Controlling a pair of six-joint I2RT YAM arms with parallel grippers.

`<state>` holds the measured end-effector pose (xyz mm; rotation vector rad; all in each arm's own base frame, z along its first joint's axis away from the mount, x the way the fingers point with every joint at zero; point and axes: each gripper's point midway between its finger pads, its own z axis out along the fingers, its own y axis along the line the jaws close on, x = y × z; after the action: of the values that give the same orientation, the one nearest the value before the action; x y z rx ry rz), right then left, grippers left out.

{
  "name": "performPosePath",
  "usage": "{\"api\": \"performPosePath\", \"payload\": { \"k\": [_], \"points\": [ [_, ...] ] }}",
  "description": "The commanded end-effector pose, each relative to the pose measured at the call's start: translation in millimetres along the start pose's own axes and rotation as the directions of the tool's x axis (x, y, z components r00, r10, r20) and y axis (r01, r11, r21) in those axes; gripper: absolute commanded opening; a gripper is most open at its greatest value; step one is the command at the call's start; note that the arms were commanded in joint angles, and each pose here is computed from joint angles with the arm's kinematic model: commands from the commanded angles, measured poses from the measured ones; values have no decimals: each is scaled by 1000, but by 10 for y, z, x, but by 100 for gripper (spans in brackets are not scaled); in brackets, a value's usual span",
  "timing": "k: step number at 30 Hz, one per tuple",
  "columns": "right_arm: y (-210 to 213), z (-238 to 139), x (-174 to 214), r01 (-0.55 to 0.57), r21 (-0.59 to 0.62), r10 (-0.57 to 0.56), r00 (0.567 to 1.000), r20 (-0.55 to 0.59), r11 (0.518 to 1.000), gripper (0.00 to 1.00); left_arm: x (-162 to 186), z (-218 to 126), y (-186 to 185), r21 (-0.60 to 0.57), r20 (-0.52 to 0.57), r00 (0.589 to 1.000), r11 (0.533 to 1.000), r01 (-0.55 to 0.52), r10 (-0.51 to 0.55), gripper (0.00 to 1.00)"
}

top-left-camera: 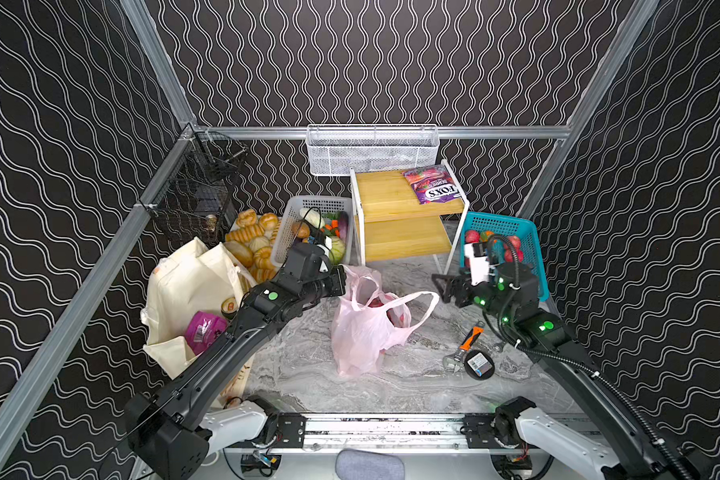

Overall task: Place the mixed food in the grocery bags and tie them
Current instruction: 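Release the pear and move the right gripper back to the teal basket, then grasp the yellow lemon in the teal basket with the right gripper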

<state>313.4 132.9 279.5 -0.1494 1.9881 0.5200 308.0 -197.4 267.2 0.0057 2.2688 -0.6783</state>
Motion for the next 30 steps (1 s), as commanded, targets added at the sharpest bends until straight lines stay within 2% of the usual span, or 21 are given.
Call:
{"api": "performPosePath", "payload": {
  "k": [1, 4, 5, 7, 10, 11, 14, 17, 19, 25, 30],
  "points": [
    [-430, 58, -11, -208, 144, 208, 978, 10, 968, 87, -42, -34, -17, 5, 14, 1000, 1000, 1, -1, 0],
    [-916, 150, 160, -307, 316, 340, 939, -53, 898, 85, -42, -39, -5, 3, 21, 1000, 1000, 6, -6, 0],
    [-1125, 160, 239, -334, 398, 390, 919, -66, 855, 85, -50, -46, -8, 5, 25, 1000, 1000, 7, -7, 0],
    [-1565, 128, 361, -406, 545, 505, 862, -38, 734, 82, -43, -40, -14, 8, 20, 1000, 1000, 5, -5, 0],
    [-1964, 156, 588, -475, 606, 602, 799, -7, 638, 78, -47, -49, -33, 13, 13, 1000, 1000, -4, 4, 0],
    [-2032, 181, 602, -487, 610, 611, 792, 6, 625, 78, -47, -56, -40, 17, 12, 1000, 1000, -6, 6, 0],
    [-2221, 305, 590, -472, 634, 602, 799, 13, 613, 76, -47, -59, -43, 17, 12, 1000, 1000, -12, 11, 0],
    [-2471, 347, 602, -395, 726, 580, 815, -6, 563, 76, -57, -57, -60, 25, 8, 1000, 1000, -20, 20, 0],
    [-2611, 430, 637, -350, 745, 553, 833, -30, 567, 75, -40, -59, -60, 26, 2, 1000, 999, -22, 22, 0],
    [-2804, 699, 847, -274, 766, 599, 781, -175, 581, 71, -7, -67, -40, 30, 3, 1000, 999, -13, 13, 0],
    [-2910, 865, 1025, -260, 764, 636, 732, -243, 590, 67, -15, -86, -43, 30, 5, 1000, 999, -20, 20, 0]
  ]
}}
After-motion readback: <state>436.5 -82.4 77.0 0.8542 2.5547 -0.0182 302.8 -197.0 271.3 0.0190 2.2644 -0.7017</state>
